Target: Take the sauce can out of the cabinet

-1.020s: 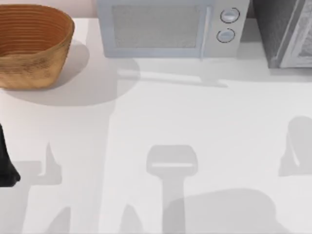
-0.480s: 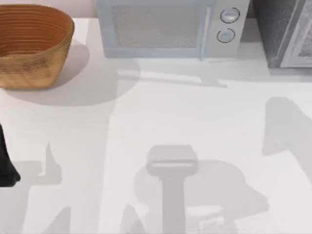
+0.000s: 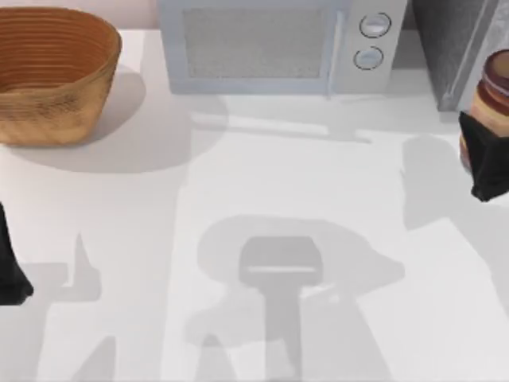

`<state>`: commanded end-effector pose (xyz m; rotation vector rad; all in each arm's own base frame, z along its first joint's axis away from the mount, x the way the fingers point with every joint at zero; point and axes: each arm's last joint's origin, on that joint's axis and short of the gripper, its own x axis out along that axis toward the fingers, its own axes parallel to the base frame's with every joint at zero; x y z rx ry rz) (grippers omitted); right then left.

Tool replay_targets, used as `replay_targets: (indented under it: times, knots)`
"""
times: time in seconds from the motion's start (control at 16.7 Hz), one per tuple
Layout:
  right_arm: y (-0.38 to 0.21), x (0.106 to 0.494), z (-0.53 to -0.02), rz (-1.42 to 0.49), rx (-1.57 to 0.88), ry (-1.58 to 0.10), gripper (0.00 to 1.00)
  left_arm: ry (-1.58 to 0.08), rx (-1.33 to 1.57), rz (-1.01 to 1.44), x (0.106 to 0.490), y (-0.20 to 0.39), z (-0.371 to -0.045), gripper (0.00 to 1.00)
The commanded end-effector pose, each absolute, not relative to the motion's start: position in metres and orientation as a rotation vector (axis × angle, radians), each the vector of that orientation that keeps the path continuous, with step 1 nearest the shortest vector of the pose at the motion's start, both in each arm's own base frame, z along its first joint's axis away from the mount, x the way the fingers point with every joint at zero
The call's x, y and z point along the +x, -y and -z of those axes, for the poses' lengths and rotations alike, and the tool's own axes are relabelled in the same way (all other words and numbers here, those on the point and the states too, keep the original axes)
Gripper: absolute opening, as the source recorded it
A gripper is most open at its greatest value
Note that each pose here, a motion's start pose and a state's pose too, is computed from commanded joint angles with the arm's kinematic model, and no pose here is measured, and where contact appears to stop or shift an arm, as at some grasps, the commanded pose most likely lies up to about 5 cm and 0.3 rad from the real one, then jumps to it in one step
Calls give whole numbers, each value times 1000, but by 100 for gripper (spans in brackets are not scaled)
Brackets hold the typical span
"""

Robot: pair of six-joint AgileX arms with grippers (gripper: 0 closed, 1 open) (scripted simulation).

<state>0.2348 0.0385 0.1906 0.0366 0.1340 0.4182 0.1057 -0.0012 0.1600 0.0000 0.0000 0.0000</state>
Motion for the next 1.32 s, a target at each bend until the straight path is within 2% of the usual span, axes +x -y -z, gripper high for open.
replay_targets:
  times: [0.84, 1.32]
  knots:
    - [-61, 319, -136, -629, 49, -118, 0, 0, 0, 0, 106, 1, -160, 100]
    - [-60, 358, -91, -738, 27, -52, 0, 0, 0, 0, 106, 1, -160, 100]
